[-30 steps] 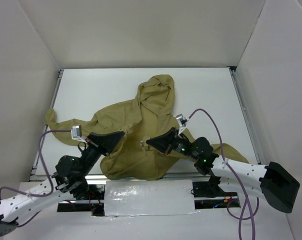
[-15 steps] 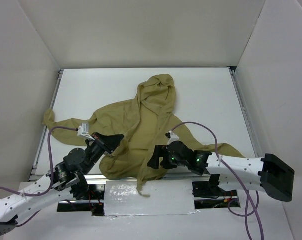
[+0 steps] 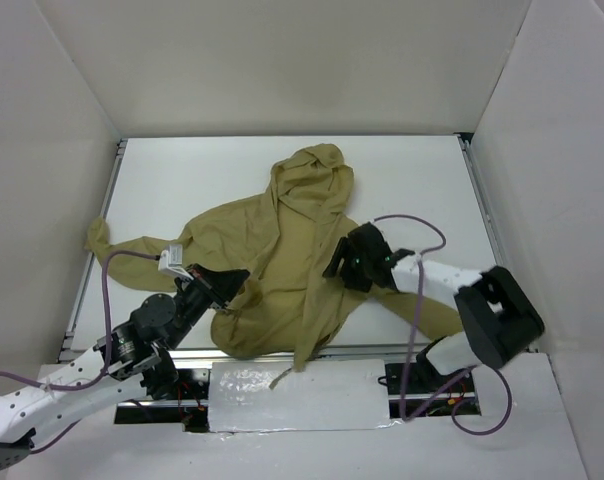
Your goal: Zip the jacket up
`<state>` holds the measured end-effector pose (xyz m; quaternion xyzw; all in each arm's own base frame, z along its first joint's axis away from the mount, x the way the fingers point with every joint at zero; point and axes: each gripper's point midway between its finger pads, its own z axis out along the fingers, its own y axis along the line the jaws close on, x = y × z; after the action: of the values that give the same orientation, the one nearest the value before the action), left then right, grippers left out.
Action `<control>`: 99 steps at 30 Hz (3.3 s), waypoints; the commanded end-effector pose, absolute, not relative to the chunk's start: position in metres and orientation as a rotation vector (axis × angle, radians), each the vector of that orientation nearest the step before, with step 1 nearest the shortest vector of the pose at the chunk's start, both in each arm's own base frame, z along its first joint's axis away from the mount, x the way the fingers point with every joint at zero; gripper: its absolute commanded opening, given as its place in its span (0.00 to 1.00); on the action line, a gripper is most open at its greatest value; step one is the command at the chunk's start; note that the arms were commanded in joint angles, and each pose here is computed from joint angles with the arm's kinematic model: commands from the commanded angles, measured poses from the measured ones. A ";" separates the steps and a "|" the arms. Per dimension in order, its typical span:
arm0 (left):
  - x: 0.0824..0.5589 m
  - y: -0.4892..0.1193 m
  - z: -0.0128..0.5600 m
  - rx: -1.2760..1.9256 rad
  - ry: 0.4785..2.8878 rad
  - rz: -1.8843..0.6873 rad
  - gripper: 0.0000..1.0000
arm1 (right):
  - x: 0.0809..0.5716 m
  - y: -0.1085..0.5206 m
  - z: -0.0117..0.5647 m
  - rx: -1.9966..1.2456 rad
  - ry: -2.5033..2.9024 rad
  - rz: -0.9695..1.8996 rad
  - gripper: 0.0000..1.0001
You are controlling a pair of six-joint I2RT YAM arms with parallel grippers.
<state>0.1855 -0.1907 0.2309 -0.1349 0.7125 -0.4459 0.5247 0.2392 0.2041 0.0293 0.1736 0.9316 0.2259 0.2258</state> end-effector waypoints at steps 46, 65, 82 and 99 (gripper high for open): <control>0.216 -0.224 0.261 -0.037 1.736 -1.018 0.00 | 0.222 0.190 0.031 -0.148 2.746 0.250 0.49; 0.216 -0.219 0.255 -0.047 1.742 -1.000 0.00 | 0.197 0.305 0.112 0.483 2.250 1.646 0.00; 0.216 -0.216 0.253 -0.037 1.743 -0.981 0.00 | 0.177 0.301 0.076 0.143 2.431 1.178 0.69; 0.226 -0.186 0.234 -0.327 1.830 -0.880 0.00 | 0.169 0.287 0.081 -1.017 2.330 0.450 0.50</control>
<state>0.2195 -0.2031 0.2268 -0.0776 0.7639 -0.3850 0.5120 0.1712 0.2761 0.0625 -0.2724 0.9103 0.1925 0.2453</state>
